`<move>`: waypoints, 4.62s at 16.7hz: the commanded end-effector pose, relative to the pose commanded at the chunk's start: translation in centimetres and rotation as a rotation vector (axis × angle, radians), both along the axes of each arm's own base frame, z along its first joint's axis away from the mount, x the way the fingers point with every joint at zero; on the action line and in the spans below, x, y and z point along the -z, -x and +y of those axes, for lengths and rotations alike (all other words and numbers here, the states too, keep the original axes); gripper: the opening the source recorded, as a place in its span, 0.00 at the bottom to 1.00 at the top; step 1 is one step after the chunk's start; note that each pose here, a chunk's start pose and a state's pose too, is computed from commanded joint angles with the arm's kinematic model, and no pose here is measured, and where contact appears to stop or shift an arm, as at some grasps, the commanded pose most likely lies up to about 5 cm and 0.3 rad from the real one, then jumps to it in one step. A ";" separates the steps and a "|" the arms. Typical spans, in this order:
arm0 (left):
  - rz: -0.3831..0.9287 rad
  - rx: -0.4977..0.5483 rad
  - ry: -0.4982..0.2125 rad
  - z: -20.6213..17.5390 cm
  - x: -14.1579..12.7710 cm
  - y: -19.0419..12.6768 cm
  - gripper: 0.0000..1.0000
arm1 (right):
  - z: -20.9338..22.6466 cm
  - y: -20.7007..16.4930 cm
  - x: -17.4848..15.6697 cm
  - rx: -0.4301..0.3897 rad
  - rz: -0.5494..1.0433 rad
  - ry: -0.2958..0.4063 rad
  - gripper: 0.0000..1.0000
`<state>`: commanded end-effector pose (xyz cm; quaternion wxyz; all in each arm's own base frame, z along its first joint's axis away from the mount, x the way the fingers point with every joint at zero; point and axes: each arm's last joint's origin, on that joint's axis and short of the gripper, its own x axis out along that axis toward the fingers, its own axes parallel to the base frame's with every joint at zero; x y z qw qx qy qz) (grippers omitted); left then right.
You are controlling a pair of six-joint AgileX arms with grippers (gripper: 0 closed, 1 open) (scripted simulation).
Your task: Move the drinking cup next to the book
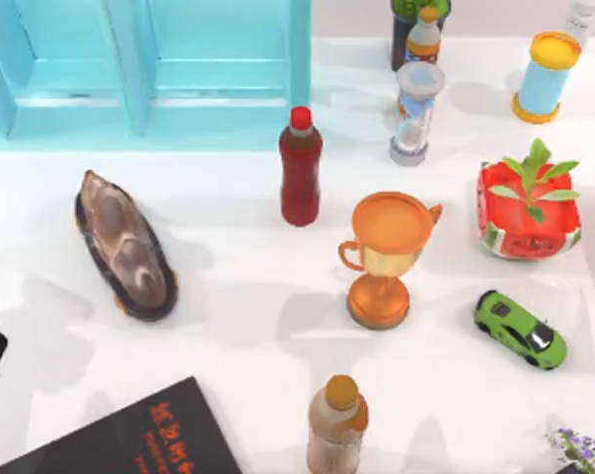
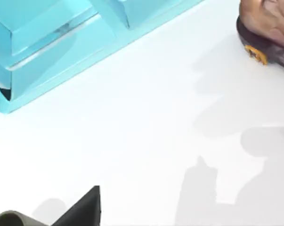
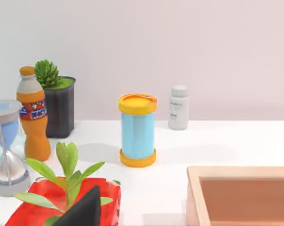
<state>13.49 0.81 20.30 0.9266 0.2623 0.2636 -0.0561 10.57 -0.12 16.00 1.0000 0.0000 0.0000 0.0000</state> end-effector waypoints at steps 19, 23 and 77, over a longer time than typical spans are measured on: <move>0.977 0.957 -0.370 18.1 -1.5 -18.2 1.00 | 0.0 0.0 0.0 0.000 0.000 0.000 1.00; 0.948 0.970 -0.497 21.0 -3.4 -18.7 1.00 | 0.0 0.0 0.0 0.000 0.000 0.000 1.00; 0.945 0.971 -0.510 21.1 1.4 -18.8 0.00 | 0.0 0.0 0.0 0.000 0.000 0.000 1.00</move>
